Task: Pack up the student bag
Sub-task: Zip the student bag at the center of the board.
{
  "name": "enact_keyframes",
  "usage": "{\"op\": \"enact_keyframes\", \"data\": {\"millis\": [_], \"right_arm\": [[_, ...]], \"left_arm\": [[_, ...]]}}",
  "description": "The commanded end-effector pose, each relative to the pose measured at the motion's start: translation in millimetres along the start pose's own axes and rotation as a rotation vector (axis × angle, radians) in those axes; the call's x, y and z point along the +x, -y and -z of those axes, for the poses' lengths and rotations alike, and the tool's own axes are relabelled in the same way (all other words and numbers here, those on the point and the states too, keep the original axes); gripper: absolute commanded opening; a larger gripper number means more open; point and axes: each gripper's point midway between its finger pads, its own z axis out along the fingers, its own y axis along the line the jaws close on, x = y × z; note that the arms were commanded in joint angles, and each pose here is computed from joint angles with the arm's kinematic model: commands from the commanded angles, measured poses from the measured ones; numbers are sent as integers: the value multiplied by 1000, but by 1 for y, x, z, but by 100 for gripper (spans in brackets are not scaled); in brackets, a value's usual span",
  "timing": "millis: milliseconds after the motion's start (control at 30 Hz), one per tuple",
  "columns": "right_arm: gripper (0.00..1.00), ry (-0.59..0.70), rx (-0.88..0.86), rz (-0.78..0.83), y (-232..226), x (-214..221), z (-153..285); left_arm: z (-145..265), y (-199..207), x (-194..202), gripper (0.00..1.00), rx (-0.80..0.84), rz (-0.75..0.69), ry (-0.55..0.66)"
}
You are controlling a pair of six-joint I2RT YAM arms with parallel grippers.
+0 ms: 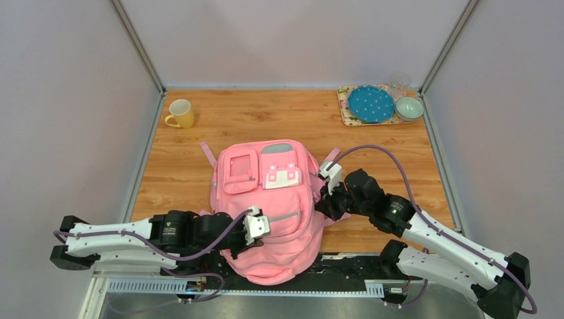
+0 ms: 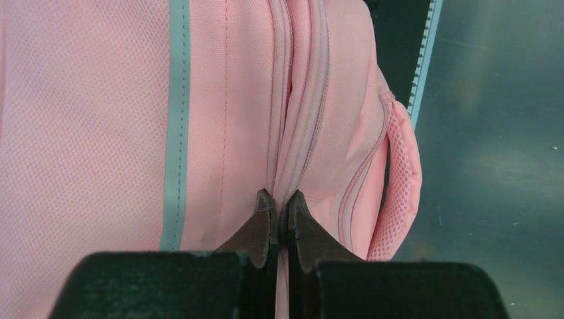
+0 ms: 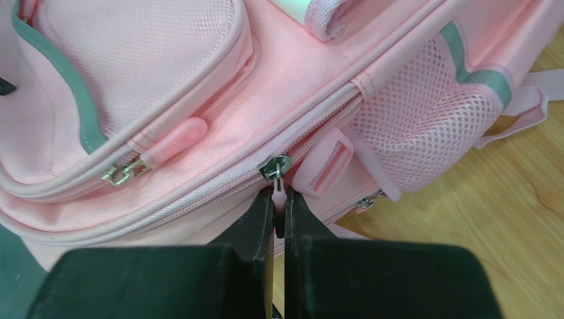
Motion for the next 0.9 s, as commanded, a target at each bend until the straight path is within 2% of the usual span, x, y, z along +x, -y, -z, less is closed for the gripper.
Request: {"op": "enact_keyframes", "data": {"millis": [0, 133, 333, 500, 600, 667, 867], "right_arm": [[0, 170, 245, 10, 40, -56, 9], [0, 138, 318, 8, 54, -64, -2], [0, 40, 414, -30, 74, -60, -22], [0, -58, 460, -65, 85, -48, -21], [0, -104, 344, -60, 68, -49, -24], [0, -115, 141, -54, 32, -46, -22], [0, 14, -271, -64, -43, -47, 4]], "left_arm": [[26, 29, 15, 0, 175, 38, 4], [38, 35, 16, 0, 212, 112, 50], [39, 32, 20, 0, 188, 136, 32], [39, 34, 23, 0, 201, 161, 27], [38, 33, 24, 0, 189, 173, 31], [38, 27, 23, 0, 157, 188, 39], [30, 18, 16, 0, 102, 190, 82]]}}
